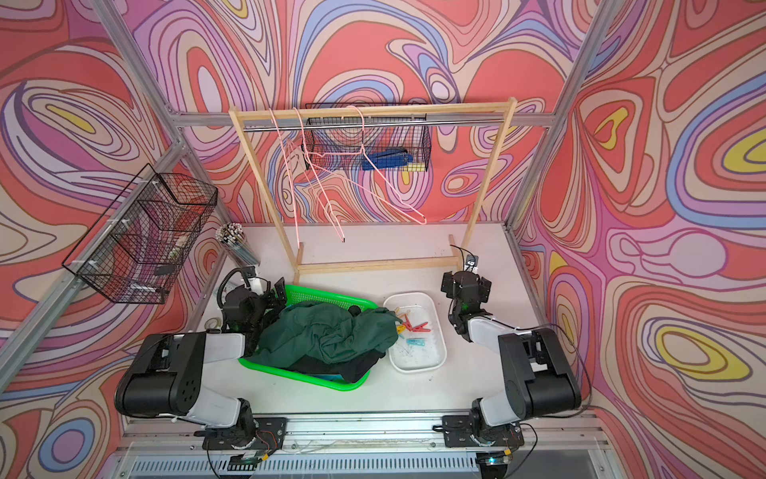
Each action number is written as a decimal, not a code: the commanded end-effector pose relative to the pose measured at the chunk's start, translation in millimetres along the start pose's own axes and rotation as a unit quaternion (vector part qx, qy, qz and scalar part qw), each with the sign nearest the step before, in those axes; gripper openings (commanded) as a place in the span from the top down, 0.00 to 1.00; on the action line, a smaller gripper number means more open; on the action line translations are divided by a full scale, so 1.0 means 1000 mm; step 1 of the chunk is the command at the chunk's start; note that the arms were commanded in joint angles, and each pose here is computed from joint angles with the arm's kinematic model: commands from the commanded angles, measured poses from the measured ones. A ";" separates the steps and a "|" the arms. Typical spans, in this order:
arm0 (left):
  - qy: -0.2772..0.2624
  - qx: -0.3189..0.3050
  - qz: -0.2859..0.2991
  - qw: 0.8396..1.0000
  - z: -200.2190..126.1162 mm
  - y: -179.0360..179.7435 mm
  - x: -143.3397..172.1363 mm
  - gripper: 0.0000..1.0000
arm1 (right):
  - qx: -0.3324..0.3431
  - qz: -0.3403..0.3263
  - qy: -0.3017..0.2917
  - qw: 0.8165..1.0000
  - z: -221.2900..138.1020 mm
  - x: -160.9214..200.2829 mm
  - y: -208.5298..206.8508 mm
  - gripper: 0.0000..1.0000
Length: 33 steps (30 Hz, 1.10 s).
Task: Remove the clothespins securing t-shirts to the hanger
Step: Reset both arms
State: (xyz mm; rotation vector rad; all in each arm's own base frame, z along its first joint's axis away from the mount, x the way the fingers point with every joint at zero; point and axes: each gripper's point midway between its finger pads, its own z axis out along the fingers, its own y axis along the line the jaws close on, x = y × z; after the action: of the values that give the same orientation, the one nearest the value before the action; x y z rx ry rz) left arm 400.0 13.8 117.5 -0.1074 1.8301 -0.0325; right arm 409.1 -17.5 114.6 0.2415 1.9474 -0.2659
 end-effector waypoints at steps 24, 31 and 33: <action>0.046 -0.001 0.013 0.999 -0.001 0.002 0.029 0.00 | -0.036 -0.008 -0.095 0.995 0.007 0.008 0.006 0.02; 0.054 0.015 0.021 0.998 0.000 -0.003 0.031 0.00 | -0.036 -0.008 -0.095 0.995 0.008 0.008 0.006 0.02; 0.053 0.015 0.021 0.998 0.000 -0.003 0.031 0.00 | -0.036 -0.008 -0.095 0.995 0.007 0.008 0.006 0.02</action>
State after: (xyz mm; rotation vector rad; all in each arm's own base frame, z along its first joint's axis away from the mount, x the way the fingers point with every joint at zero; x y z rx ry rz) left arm 400.1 9.6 117.3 -0.0823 1.8323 -0.0487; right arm 411.6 -12.9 98.0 0.1463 1.7812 -0.2257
